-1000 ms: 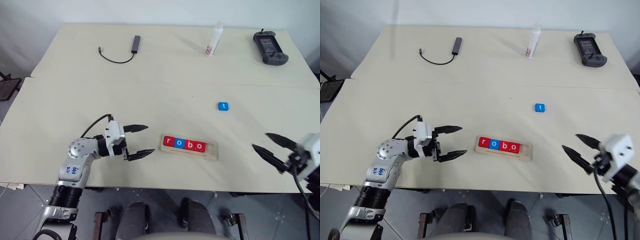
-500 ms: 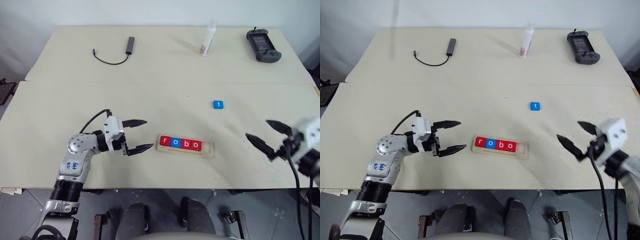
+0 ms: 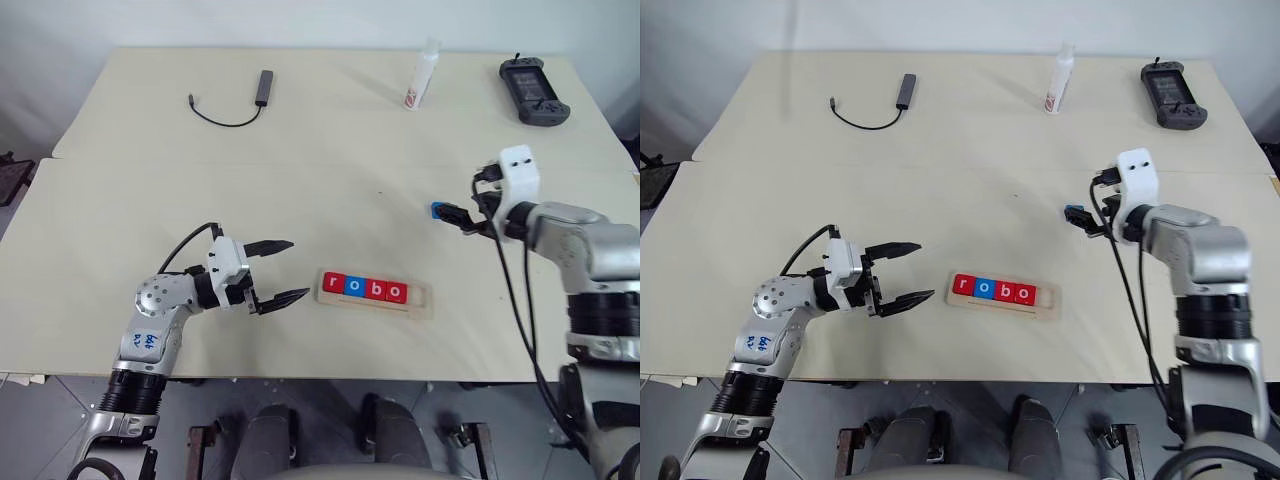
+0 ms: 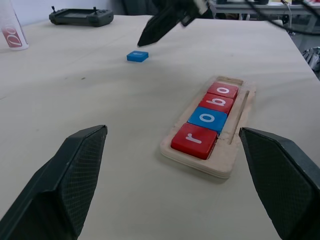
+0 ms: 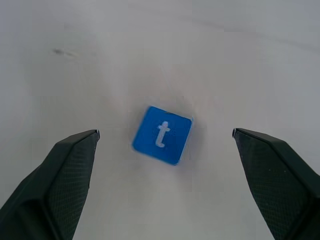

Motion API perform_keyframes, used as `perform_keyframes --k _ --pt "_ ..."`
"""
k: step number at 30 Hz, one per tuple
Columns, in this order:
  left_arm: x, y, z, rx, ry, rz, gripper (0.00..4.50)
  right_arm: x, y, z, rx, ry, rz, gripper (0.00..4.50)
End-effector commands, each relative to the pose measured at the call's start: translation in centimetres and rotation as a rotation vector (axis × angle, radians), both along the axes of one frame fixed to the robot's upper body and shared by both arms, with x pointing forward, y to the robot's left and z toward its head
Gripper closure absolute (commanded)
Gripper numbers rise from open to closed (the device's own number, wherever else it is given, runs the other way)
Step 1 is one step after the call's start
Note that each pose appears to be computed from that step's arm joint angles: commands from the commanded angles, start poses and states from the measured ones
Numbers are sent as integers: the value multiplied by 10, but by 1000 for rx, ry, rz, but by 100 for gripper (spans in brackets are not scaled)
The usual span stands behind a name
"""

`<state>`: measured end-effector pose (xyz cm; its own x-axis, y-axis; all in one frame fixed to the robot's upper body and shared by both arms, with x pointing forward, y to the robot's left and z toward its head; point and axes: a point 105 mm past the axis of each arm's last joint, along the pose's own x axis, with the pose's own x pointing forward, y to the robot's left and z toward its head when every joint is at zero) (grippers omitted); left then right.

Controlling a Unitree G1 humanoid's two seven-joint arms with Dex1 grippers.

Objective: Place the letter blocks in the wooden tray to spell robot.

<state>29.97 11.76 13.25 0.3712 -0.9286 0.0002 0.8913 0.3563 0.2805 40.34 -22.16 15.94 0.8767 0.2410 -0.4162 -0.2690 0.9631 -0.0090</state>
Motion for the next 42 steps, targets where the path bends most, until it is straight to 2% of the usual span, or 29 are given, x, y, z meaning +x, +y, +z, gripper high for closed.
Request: perform_keyframes --k 1,2,5,12,15,19,22,28,31,34,39,42 --pt "-4 -3 7 -6 -42 -2 0 10 -3 -1 -47 -22 -59 3" --pt "-5 -3 7 -7 -41 0 0 10 -2 -5 -53 -10 -70 3" --pt "-7 -2 6 -12 -39 11 0 12 3 -9 -31 -10 -74 62" --pt "-8 -5 4 -17 -31 6 0 4 7 -6 -16 -42 -69 296" --pt "-9 -9 4 -21 -28 -13 0 -5 8 10 -5 -124 -49 296" --pt "-8 -15 3 -27 -20 -39 0 -38 9 26 -16 -205 -10 296" --pt "-8 -18 2 -29 -8 -65 0 -74 -13 10 -98 -148 -109 296" --pt "-6 -20 -1 -18 30 -112 0 -136 -16 -20 -66 -82 -182 296" --pt "-3 -21 1 -10 27 -127 0 -153 -13 -32 -48 -61 -227 296" --pt "1 -21 4 -5 17 -132 0 -159 -3 -39 3 -52 -234 296" --pt "2 -21 5 3 8 -135 0 -155 0 -35 -5 -61 -193 131" --pt "1 -18 4 6 7 -131 0 -159 5 -32 -25 -5 7 29"
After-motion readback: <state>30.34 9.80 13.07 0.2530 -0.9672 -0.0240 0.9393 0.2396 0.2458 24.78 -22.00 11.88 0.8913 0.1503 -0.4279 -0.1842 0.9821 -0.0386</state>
